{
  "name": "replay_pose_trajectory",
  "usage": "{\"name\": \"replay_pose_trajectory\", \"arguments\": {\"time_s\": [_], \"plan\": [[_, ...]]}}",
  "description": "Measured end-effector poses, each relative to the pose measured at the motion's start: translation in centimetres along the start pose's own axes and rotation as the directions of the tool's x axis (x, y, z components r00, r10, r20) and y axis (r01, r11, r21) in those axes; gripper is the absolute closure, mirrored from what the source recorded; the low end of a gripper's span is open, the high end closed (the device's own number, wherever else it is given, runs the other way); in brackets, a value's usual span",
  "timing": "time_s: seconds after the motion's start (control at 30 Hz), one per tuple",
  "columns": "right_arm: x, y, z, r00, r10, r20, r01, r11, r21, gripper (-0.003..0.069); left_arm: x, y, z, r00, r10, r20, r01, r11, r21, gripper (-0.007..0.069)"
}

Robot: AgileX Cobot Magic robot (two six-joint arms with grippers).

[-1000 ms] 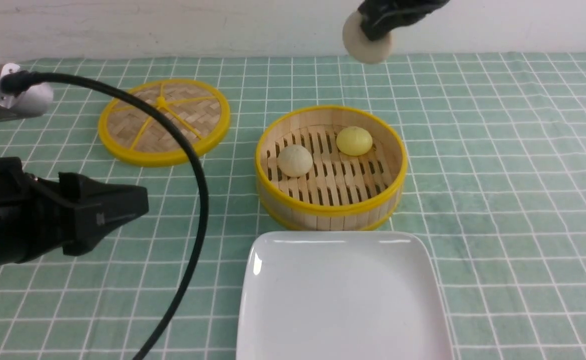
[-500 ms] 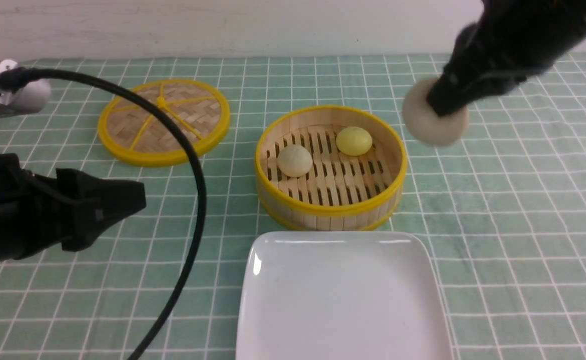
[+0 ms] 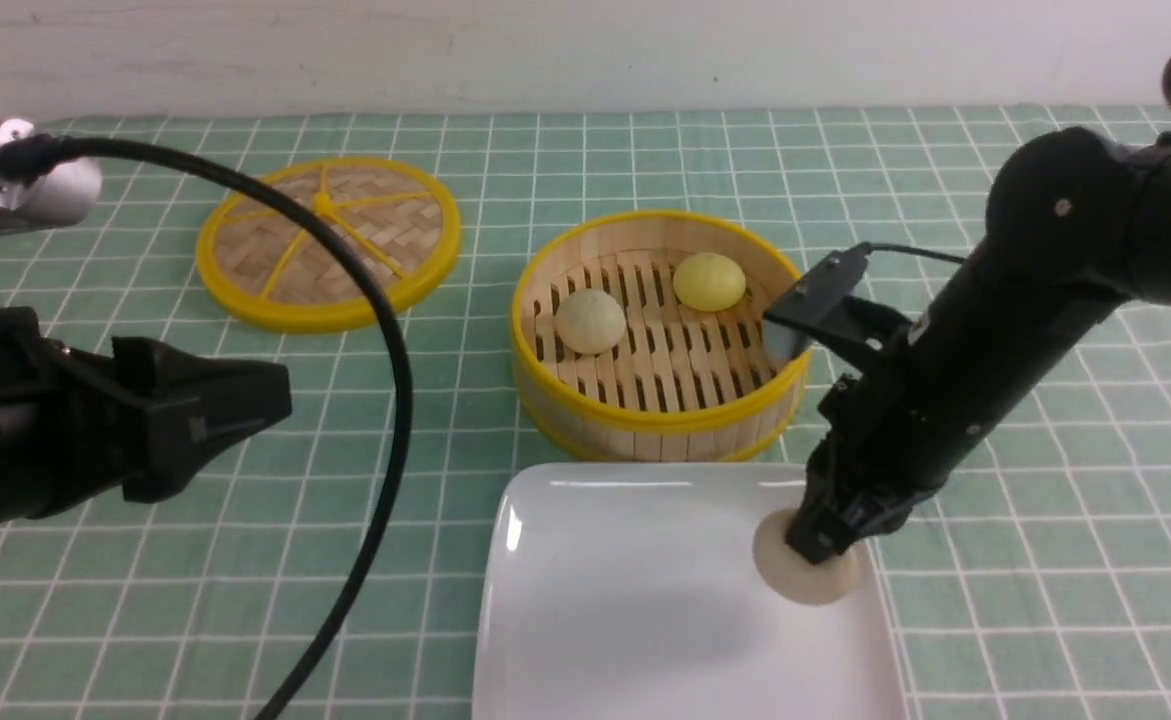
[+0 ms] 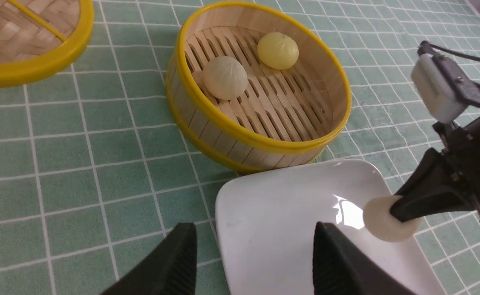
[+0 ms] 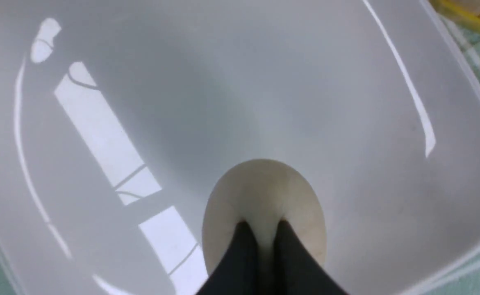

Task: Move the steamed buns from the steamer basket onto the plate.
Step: Use the right arm to put the steamed stuffed bun into the plate, then use the right arm to grab the steamed stuffed bun that is closest to it

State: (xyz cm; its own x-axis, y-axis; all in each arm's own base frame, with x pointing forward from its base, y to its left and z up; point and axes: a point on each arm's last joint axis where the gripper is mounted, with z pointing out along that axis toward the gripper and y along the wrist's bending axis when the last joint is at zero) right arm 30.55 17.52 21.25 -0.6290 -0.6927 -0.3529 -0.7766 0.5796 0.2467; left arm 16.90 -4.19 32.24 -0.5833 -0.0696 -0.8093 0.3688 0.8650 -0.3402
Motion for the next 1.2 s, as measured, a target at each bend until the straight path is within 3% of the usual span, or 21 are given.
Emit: {"name": "replay_pose_trajectory", "arguments": {"time_s": [0.3,0.4,0.53,0.6,0.67,0.7,0.8,0.9,1.0,1.2], "plan": [[-0.2,-0.9,1.6,1.0,-0.023,0.009,0.023,1.0,0.012,0.0631,0.0,0.0,0.0,1.0,0.0,0.001,0.0,1.0,0.0,0.0221],[-0.3,-1.0,1.6,0.999,-0.024,0.021,0.023,0.999,0.023,0.0596,0.0,0.0,0.0,1.0,0.0,0.001,0.0,1.0,0.0,0.0221],[-0.5,-1.1,1.5,0.999,-0.025,0.039,0.023,0.999,0.038,0.0457,0.0,0.0,0.0,1.0,0.0,0.001,0.0,1.0,0.0,0.0221],[-0.6,-1.0,1.2,0.998,-0.029,0.051,0.027,0.999,0.045,0.0318,0.0,0.0,0.0,1.0,0.0,0.001,0.0,1.0,0.0,0.0221],[-0.7,-0.8,0.8,0.998,-0.033,0.061,0.03,0.998,0.049,0.0249,0.0,0.0,0.0,1.0,0.0,0.001,0.0,1.0,0.0,0.0221],[-0.9,-0.6,0.1,0.996,-0.042,0.081,0.037,0.998,0.06,0.0169,0.0,0.0,0.0,1.0,0.0,0.001,0.0,1.0,0.0,0.0221],[-1.9,-0.3,-2.0,0.984,-0.084,0.156,0.066,0.991,0.113,0.0083,0.0,0.0,0.0,1.0,0.0,0.003,0.0,1.0,-0.002,0.0221],[-3.4,0.2,-5.3,0.953,-0.153,0.26,0.101,0.974,0.205,0.0074,-0.1,0.1,0.0,1.0,0.0,0.009,0.0,1.0,-0.007,0.0221],[-5.1,1.0,-8.9,0.904,-0.216,0.369,0.112,0.952,0.284,0.0119,-0.1,0.1,0.0,1.0,0.0,0.009,0.0,1.0,-0.007,0.0221],[-7.1,1.5,-13.2,0.873,-0.161,0.461,0.012,0.951,0.31,0.0217,-0.1,0.1,0.0,1.0,-0.003,0.009,0.003,1.0,-0.007,0.0221]]}}
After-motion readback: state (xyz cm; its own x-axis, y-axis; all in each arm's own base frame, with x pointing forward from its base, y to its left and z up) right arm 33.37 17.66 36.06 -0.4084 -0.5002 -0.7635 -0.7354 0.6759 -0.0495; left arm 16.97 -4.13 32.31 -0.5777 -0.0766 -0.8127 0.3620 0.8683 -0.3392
